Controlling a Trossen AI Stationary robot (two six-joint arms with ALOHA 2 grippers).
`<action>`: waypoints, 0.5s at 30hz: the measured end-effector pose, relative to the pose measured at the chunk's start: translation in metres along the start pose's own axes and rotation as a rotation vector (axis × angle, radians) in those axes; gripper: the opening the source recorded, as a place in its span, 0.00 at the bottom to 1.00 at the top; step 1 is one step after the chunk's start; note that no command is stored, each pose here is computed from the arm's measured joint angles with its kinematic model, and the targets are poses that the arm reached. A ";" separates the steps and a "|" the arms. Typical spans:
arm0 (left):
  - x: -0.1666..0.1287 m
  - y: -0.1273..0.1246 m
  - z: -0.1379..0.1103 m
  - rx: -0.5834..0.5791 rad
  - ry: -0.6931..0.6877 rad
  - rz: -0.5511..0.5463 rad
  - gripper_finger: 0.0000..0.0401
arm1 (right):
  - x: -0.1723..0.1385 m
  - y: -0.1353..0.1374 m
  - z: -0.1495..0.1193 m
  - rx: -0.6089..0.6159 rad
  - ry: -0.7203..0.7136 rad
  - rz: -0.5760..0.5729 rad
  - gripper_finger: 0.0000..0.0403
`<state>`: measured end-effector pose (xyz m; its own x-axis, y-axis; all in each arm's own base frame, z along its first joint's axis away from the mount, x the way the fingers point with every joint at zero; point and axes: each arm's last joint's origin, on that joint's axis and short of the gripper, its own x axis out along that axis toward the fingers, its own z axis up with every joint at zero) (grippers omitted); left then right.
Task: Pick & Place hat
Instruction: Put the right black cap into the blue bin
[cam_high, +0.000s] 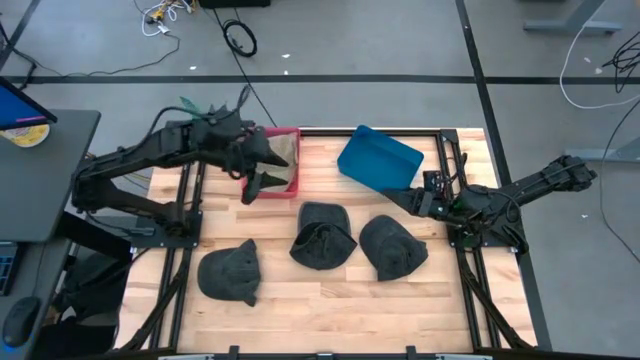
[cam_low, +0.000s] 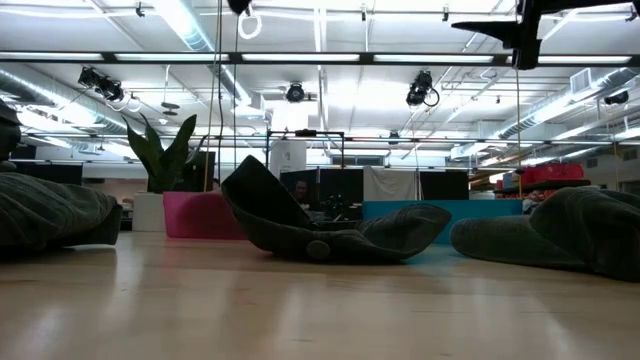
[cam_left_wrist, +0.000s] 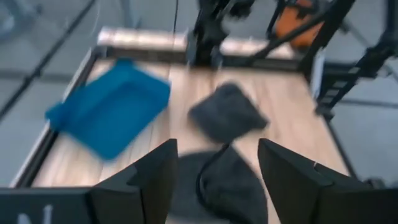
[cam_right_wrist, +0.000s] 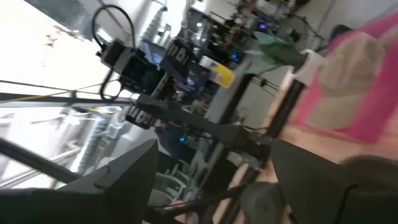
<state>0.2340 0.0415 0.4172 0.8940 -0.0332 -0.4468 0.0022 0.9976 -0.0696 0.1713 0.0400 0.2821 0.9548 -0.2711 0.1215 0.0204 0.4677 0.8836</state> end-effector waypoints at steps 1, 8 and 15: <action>-0.001 -0.004 0.002 0.013 -0.025 -0.010 0.54 | 0.000 0.002 0.001 -0.002 -0.008 0.018 0.77; 0.001 -0.020 0.007 0.036 -0.093 -0.073 0.33 | 0.006 0.044 0.025 -0.186 -0.036 0.048 0.71; 0.025 -0.017 -0.030 -0.075 -0.100 -0.083 0.10 | 0.002 0.083 0.055 -0.412 0.118 -0.156 0.61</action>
<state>0.2433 0.0215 0.3803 0.9324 -0.1048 -0.3460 0.0472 0.9842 -0.1709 0.1589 0.0317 0.3801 0.9577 -0.2786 -0.0725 0.2604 0.7310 0.6307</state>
